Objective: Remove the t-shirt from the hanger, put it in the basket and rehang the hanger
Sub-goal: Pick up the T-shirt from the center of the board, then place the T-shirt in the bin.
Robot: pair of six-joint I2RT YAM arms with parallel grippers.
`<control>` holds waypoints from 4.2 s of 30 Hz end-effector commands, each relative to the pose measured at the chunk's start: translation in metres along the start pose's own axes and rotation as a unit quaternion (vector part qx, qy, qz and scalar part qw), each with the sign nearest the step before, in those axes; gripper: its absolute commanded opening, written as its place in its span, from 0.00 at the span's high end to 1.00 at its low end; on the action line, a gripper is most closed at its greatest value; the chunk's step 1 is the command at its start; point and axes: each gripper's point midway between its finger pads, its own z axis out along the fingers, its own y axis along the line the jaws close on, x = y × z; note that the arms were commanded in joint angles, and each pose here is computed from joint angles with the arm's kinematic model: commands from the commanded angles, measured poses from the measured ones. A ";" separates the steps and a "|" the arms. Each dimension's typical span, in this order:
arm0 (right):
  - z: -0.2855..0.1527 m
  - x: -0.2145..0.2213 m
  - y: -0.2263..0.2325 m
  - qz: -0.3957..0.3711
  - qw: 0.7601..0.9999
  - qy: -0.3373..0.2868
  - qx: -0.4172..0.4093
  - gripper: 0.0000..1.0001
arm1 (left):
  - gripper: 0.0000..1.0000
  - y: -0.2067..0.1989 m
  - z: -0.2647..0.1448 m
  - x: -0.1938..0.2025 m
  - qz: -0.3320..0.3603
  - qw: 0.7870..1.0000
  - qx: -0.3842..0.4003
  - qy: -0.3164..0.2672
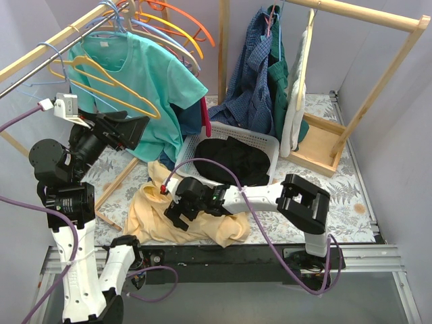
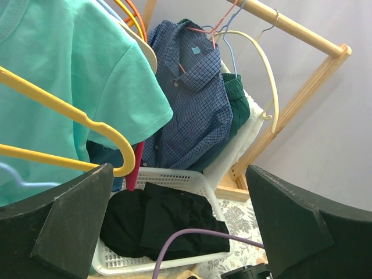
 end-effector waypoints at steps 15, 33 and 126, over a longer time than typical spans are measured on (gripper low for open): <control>0.000 0.081 -0.036 0.019 0.984 0.125 0.127 0.99 | 0.02 -0.007 0.001 0.016 -0.004 0.999 0.037 0.023; -0.261 -0.116 -0.115 0.033 0.914 -0.153 0.374 0.99 | 0.02 -0.009 0.018 0.036 -0.016 0.993 0.091 0.074; -0.090 -0.034 -0.256 0.157 0.940 -0.098 0.285 0.44 | 0.02 -0.008 0.035 0.188 0.002 0.968 -0.091 0.234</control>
